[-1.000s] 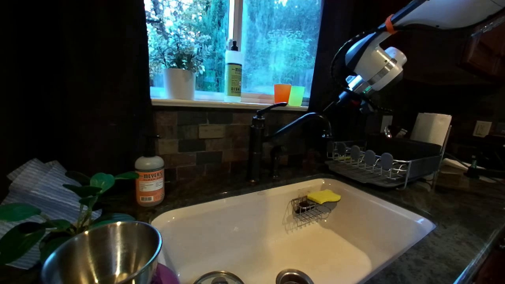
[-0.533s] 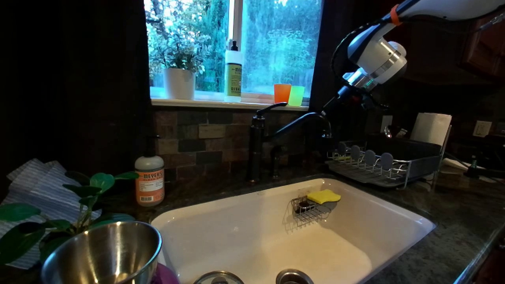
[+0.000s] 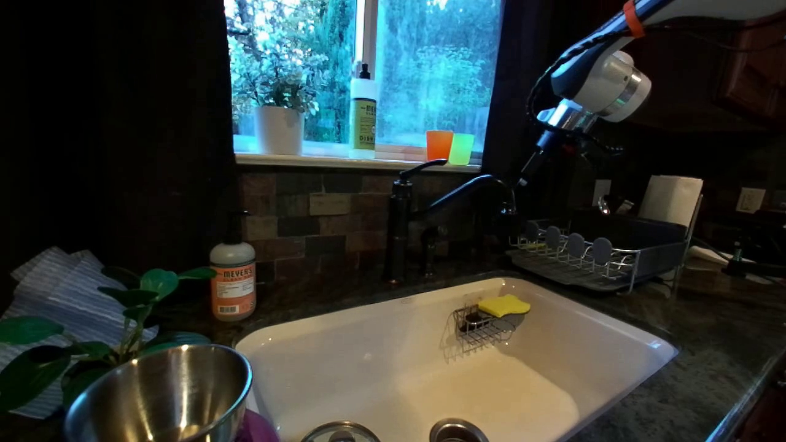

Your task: Pull the curtain on the right to the left.

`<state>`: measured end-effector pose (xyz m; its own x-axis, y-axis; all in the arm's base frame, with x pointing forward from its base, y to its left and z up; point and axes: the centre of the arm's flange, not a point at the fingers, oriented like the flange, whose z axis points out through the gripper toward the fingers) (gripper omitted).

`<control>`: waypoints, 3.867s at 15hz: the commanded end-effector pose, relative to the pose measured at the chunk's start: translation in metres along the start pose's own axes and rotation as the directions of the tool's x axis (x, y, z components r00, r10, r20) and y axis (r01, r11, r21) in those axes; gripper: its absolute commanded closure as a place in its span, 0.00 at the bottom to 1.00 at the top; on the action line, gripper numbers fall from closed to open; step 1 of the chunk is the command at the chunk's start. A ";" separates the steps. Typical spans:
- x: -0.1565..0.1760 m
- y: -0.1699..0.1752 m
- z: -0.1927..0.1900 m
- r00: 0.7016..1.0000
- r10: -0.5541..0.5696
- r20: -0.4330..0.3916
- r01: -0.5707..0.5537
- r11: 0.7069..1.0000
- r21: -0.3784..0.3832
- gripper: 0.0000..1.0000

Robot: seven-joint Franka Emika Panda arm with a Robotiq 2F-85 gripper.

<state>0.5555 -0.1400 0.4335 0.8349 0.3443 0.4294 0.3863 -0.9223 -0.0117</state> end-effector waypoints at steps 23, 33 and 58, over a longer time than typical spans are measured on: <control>-0.035 0.072 0.043 0.903 0.329 -0.277 -0.379 0.913 -0.150 0.00; -0.035 0.078 0.069 0.904 0.348 -0.247 -0.392 0.906 -0.159 0.51; 0.009 0.067 0.089 0.880 0.301 -0.368 -0.357 0.930 -0.092 1.00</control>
<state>0.6114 -0.1851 0.3741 0.6948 -0.0601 0.7167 -0.0155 -0.9975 -0.0686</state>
